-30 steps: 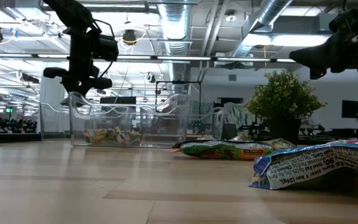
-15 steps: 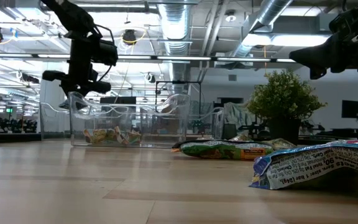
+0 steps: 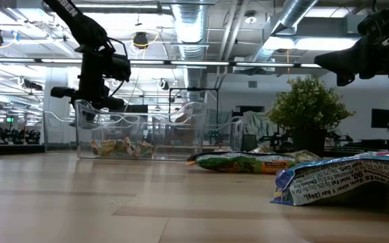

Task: Pick and place Granola Bars by type
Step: Put the blue granola bar into the top left transparent bin, then put the orange granola bar into the bottom transparent bin

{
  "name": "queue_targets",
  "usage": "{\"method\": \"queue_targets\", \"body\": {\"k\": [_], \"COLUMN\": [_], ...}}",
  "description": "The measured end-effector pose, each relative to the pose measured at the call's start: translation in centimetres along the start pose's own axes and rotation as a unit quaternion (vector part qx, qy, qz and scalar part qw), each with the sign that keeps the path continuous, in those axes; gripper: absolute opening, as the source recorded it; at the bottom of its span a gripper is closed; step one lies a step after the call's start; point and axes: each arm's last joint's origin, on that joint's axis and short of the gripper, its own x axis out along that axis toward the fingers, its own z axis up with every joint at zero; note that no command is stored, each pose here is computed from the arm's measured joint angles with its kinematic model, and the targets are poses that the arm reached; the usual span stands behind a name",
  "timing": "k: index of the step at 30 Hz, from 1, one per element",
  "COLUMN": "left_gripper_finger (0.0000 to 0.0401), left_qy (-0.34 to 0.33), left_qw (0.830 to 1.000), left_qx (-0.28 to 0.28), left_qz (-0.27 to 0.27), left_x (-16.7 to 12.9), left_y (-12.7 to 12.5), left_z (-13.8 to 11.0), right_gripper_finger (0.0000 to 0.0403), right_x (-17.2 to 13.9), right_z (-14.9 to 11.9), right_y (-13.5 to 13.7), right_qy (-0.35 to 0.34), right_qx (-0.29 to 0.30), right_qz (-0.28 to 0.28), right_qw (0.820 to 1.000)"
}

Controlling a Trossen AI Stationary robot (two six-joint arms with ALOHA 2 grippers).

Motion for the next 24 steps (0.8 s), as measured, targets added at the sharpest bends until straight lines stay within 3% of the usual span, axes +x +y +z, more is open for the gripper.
{"method": "queue_targets", "body": {"k": [12, 24], "left_gripper_finger": [0.0056, 0.0132], "left_qy": [0.005, 0.0], "left_qw": [1.0, 1.0], "left_qx": [-0.016, -0.018], "left_qz": [-0.02, -0.018], "left_x": [0.2, 0.27], "left_y": [0.3, 0.45], "left_z": [0.46, 0.66], "right_gripper_finger": [0.0, 0.0], "right_x": [0.0, 0.0], "right_z": [0.01, 0.01], "right_y": [0.0, 0.0], "right_qy": [0.0, 0.0], "right_qx": [0.0, 0.0], "right_qz": [0.0, 0.0], "right_qw": [1.0, 1.0]}}
